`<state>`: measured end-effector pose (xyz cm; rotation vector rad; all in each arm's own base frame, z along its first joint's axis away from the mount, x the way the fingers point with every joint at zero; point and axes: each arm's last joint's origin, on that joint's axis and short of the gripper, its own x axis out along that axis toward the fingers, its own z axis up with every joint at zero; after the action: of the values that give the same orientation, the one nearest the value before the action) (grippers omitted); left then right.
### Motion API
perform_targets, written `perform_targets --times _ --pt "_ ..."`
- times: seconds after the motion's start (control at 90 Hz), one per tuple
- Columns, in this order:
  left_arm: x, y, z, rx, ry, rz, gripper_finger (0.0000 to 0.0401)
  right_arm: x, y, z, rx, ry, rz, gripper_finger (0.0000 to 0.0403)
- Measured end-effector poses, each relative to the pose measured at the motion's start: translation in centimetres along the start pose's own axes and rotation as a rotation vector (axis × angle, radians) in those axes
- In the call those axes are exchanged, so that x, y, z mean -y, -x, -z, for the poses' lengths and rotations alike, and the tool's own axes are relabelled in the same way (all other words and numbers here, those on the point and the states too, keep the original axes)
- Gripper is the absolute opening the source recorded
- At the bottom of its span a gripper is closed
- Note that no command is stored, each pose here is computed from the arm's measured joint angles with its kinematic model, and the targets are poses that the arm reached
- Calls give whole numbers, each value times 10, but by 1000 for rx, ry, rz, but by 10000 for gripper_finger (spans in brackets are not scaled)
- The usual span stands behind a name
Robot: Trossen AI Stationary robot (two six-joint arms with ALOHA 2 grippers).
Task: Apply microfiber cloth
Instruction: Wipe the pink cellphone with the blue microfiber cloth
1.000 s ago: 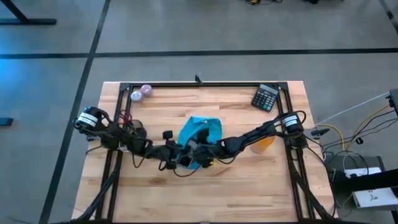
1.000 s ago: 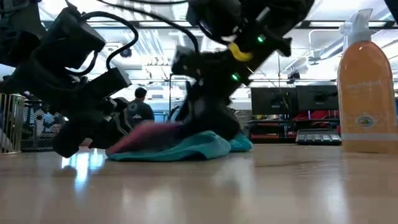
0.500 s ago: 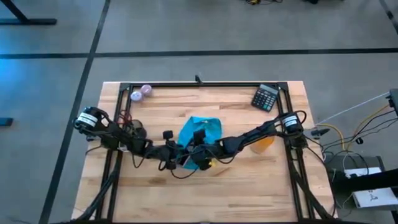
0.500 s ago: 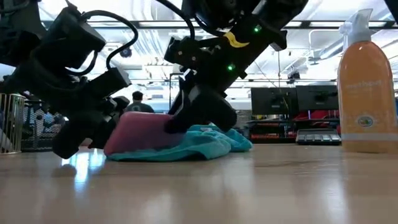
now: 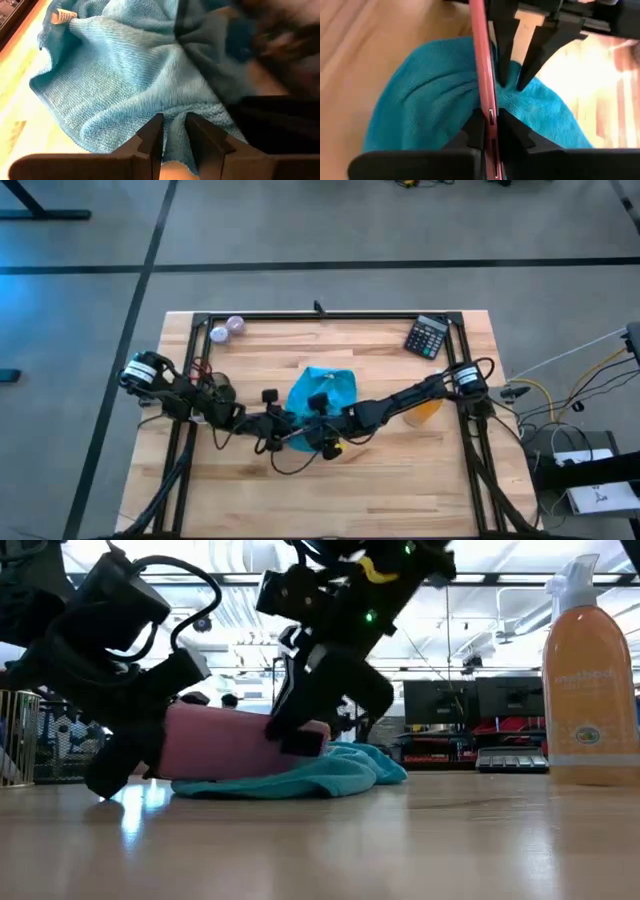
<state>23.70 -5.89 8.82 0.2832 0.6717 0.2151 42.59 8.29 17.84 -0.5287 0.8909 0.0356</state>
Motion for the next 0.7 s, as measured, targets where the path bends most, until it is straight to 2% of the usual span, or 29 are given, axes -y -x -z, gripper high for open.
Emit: perform_targets --times 0.233,0.456,0.589,0.7 --pt "0 0 0 -2 -2 -5 75 10 34 -20 -149 -20 -42 10" --pt "0 0 0 -2 31 -6 75 16 71 -32 -211 -72 -80 8" --pt "0 0 0 0 31 -9 75 10 85 -29 -269 -136 -121 8" --pt "0 0 0 5 38 -9 75 -7 90 -28 -282 -184 -170 7"
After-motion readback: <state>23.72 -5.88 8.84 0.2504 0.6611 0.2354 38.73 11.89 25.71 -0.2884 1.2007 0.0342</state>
